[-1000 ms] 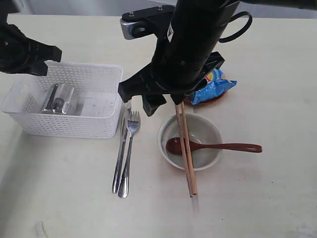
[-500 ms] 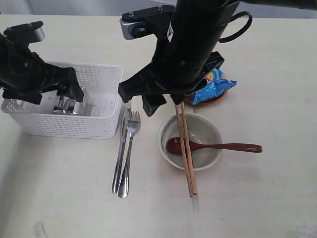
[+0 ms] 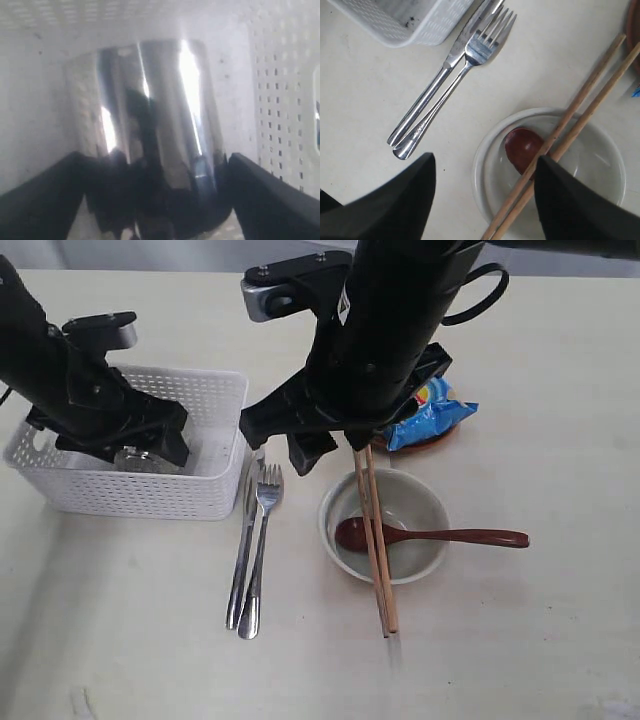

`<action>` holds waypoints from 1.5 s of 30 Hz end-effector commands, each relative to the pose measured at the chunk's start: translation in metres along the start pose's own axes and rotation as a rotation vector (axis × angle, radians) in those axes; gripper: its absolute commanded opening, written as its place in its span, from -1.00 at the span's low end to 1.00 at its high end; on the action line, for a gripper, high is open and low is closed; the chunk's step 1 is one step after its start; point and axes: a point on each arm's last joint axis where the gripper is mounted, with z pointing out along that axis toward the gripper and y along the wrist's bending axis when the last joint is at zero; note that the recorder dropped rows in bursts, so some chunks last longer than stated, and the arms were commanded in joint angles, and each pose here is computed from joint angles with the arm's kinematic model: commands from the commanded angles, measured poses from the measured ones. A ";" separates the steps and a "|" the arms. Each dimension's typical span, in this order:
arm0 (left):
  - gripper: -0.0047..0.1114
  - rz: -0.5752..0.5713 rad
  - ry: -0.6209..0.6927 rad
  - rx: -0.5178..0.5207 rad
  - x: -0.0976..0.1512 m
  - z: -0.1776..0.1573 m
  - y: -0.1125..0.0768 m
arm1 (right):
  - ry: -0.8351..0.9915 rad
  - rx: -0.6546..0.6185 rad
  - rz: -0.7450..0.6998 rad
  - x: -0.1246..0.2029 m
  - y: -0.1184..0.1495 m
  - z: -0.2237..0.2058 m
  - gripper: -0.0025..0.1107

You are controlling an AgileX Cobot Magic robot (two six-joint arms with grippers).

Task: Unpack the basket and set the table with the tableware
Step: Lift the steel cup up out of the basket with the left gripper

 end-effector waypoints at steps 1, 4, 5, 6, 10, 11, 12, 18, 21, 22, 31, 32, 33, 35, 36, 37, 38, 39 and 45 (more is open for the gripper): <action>-0.91 0.034 -0.016 0.019 -0.001 -0.011 -0.007 | -0.014 0.006 -0.009 -0.001 -0.002 -0.005 0.03; -0.92 0.044 -0.041 0.023 -0.001 -0.021 -0.010 | -0.014 0.006 -0.009 -0.001 -0.002 -0.005 0.03; -0.92 0.049 -0.056 0.024 -0.002 -0.026 -0.011 | -0.012 0.006 -0.009 -0.001 -0.002 -0.005 0.03; -0.92 0.055 -0.072 0.025 -0.002 -0.031 -0.013 | -0.012 0.006 -0.009 -0.001 -0.002 -0.005 0.03; -0.92 0.096 -0.137 0.012 -0.001 -0.053 -0.019 | -0.010 0.006 -0.009 -0.001 -0.002 -0.005 0.03; -0.92 0.100 -0.148 0.012 0.000 -0.057 -0.020 | -0.010 0.006 -0.009 -0.001 -0.002 -0.005 0.03; -0.92 0.107 -0.161 0.009 0.000 -0.061 -0.021 | -0.010 0.006 -0.009 -0.001 -0.002 -0.005 0.03; -0.92 0.113 -0.177 0.007 0.000 -0.065 -0.022 | -0.009 -0.008 -0.001 0.000 -0.001 -0.005 0.03; -0.92 0.109 -0.185 0.014 0.000 -0.067 -0.023 | -0.008 -0.010 -0.003 0.000 0.000 -0.005 0.03; -0.92 0.110 -0.192 0.015 0.000 -0.069 -0.024 | -0.008 -0.012 -0.003 0.000 0.001 -0.005 0.03; -0.92 0.154 -0.393 0.042 0.009 -0.124 -0.041 | -0.086 -0.093 -0.007 -0.007 0.008 -0.005 0.03; -0.92 0.164 -0.408 0.054 0.011 -0.129 -0.044 | -0.103 -0.117 -0.003 -0.009 0.010 -0.006 0.03; -0.92 0.175 -0.424 0.066 0.012 -0.133 -0.046 | -0.126 -0.147 0.000 -0.011 0.013 -0.006 0.03; -0.92 0.197 -0.451 0.114 0.016 -0.142 -0.053 | -0.169 -0.228 -0.005 -0.015 0.020 -0.008 0.00; -0.92 0.209 -0.459 0.131 0.019 -0.146 -0.055 | -0.188 -0.266 -0.010 -0.016 0.023 -0.009 -0.03; -0.92 0.224 -0.468 0.149 0.021 -0.150 -0.058 | -0.214 -0.287 -0.015 -0.018 0.025 -0.010 -0.11; -0.92 0.234 -0.475 0.160 0.023 -0.154 -0.060 | -0.230 -0.291 -0.018 -0.020 0.026 -0.011 -0.18; -0.92 0.243 -0.483 0.166 0.026 -0.158 -0.062 | -0.244 -0.285 -0.019 -0.021 0.025 -0.011 -0.30; -0.92 0.277 -0.522 0.186 0.039 -0.178 -0.069 | -0.278 -0.280 -0.007 -0.026 0.024 -0.006 -0.96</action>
